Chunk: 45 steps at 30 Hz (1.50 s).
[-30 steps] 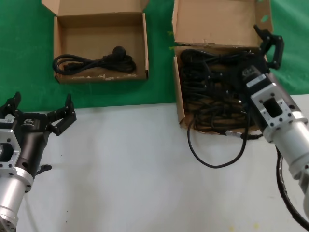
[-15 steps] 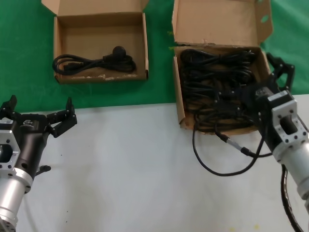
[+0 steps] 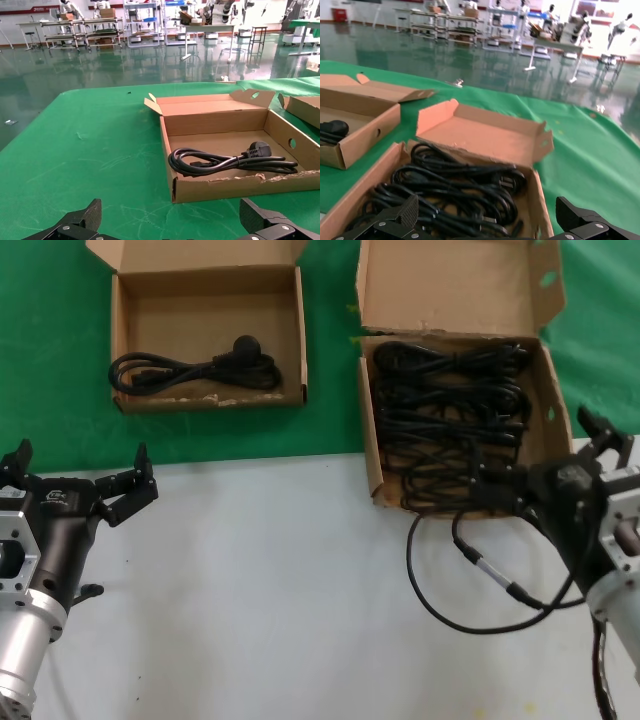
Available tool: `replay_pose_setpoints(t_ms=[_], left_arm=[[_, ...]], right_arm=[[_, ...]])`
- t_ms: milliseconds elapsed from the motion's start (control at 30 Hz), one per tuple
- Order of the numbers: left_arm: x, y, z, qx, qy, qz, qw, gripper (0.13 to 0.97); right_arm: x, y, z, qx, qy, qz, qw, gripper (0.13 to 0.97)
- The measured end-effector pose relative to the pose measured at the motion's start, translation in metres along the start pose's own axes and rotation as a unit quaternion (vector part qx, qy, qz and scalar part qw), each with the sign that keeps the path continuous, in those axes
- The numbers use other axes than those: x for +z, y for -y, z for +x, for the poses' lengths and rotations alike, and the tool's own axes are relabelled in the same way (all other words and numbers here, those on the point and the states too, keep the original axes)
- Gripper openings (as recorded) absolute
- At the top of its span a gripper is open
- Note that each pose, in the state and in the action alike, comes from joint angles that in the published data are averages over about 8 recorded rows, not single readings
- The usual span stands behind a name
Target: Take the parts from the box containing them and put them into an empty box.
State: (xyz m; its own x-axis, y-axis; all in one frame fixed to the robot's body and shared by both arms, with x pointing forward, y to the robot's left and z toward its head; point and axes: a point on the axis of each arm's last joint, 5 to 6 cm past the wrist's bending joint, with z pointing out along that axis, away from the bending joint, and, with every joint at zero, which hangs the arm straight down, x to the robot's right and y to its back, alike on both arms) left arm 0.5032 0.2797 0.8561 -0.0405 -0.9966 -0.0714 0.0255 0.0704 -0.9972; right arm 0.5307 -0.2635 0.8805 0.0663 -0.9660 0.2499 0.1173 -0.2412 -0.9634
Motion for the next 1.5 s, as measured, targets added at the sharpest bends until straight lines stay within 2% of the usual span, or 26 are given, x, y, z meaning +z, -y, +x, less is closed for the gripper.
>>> replay_pose_setpoints(t_ms=[467,1500], left_arm=[[-0.001,-0.0009,-0.0005,0.0,0.002,-0.001,1.0,0.966],[-0.001,-0.0009,-0.0005,0.0,0.002,-0.002,1.0,0.966]], right_arm=[[-0.021,-0.021,0.007,0.072,-0.017,-0.035,0.997,0.966],[-0.022,-0.021,0.007,0.074,-0.017,-0.036,0.996,0.966]])
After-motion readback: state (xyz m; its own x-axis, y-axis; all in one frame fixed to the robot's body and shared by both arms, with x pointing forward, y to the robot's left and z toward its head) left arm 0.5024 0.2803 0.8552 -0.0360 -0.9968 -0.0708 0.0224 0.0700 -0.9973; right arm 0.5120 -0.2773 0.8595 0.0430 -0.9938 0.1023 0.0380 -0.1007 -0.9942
